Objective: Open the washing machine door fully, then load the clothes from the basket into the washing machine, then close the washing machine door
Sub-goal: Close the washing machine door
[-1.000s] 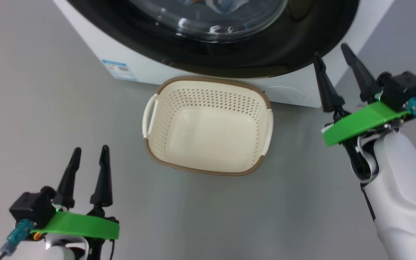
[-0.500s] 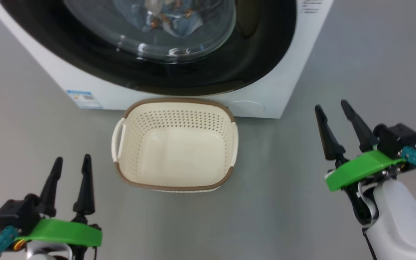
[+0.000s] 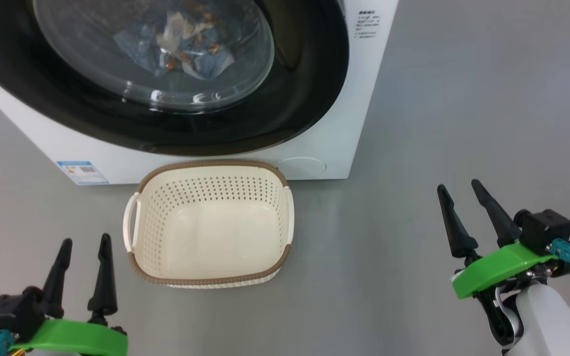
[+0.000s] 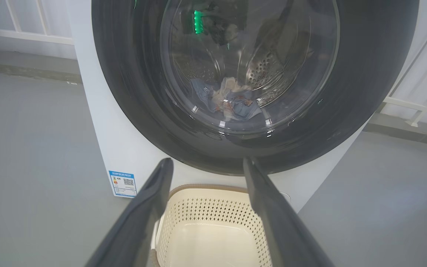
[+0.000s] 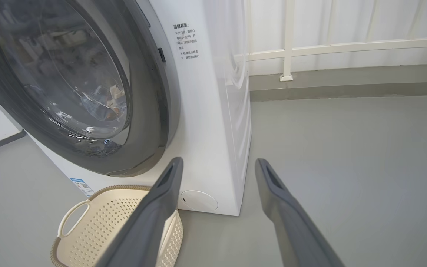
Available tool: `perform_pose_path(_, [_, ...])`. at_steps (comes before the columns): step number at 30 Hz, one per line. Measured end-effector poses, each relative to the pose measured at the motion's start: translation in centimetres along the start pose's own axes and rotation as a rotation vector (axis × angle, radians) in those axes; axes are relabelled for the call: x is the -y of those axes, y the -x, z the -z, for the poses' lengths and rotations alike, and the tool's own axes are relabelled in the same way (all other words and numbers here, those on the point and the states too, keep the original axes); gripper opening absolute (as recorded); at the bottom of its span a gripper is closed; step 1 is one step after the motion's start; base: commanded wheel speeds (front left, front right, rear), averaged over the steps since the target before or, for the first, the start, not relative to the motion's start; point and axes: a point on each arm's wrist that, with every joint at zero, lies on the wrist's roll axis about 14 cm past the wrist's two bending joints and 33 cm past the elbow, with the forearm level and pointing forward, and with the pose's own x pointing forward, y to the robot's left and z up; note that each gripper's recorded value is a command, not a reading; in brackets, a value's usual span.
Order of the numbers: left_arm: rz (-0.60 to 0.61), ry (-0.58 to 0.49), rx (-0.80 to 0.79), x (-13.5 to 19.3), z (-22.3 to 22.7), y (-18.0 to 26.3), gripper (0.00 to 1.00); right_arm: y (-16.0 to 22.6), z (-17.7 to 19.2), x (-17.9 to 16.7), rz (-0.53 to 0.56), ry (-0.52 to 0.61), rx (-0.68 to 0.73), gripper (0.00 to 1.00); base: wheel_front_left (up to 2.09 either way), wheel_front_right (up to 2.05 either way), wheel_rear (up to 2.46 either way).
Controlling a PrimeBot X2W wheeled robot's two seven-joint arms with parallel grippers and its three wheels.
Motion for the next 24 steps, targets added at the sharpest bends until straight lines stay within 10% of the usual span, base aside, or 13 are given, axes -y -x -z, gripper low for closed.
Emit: perform_pose_path(24, [0.003, -0.021, -0.015, 0.1, 0.1, 2.3, 1.0, 6.7, -0.6, 3.3, 0.11, 0.006, 0.008, 1.0, 0.0, 0.0, 0.0])
